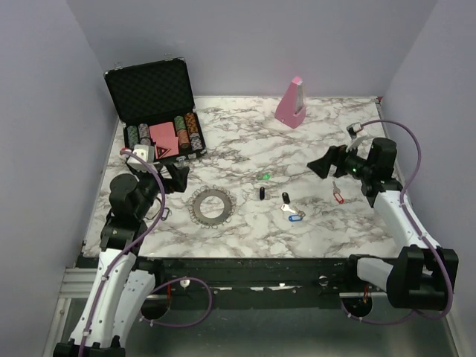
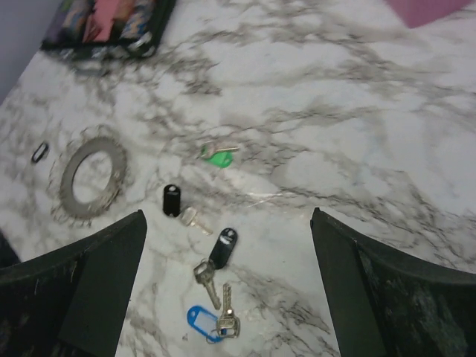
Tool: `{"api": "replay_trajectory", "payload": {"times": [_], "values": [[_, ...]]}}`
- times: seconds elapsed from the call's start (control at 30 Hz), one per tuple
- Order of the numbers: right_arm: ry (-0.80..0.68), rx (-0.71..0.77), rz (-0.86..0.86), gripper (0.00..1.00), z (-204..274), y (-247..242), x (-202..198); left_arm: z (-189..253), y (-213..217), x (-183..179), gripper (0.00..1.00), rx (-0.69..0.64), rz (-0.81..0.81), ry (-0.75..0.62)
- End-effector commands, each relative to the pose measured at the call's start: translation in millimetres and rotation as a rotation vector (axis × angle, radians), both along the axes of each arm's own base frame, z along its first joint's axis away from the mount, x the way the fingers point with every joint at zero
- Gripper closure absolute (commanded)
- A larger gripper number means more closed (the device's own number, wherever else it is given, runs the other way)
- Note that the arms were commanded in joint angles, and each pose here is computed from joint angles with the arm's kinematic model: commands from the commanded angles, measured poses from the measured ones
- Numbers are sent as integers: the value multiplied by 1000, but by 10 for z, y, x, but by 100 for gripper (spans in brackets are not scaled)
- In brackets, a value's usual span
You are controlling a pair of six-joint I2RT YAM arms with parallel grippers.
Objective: Put the keys on the keyring
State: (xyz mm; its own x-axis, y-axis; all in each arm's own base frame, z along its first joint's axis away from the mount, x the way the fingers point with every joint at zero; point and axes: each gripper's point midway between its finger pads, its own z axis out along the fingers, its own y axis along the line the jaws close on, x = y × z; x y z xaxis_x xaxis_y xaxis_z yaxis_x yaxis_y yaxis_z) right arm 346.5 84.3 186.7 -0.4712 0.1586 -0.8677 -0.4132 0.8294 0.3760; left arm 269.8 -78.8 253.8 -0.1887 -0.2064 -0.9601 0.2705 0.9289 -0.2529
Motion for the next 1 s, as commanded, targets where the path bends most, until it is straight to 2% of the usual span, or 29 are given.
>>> {"api": "replay_trajectory", "payload": {"times": [0.0, 0.13, 0.23, 0.33, 0.43, 0.67, 0.97], "values": [[-181, 44, 534, 0, 163, 535, -634, 90, -308, -103, 1, -117, -149, 70], [-166, 122, 622, 0, 243, 629, -780, 77, -624, -298, 1, -210, -301, 208], [-144, 150, 648, 0, 259, 646, -806, 17, -736, -398, 1, -225, -331, 278], [-134, 139, 629, 0, 252, 630, -773, -136, -816, -487, 1, -199, -319, 355], [-120, 119, 598, 0, 249, 605, -717, -284, -837, -550, 1, -105, -250, 401], [-84, 95, 502, 0, 213, 534, -569, -371, -929, -573, 1, 17, -178, 386], [-92, 53, 474, 0, 145, 484, -533, -85, -938, -569, 1, -115, -197, 223]]}}
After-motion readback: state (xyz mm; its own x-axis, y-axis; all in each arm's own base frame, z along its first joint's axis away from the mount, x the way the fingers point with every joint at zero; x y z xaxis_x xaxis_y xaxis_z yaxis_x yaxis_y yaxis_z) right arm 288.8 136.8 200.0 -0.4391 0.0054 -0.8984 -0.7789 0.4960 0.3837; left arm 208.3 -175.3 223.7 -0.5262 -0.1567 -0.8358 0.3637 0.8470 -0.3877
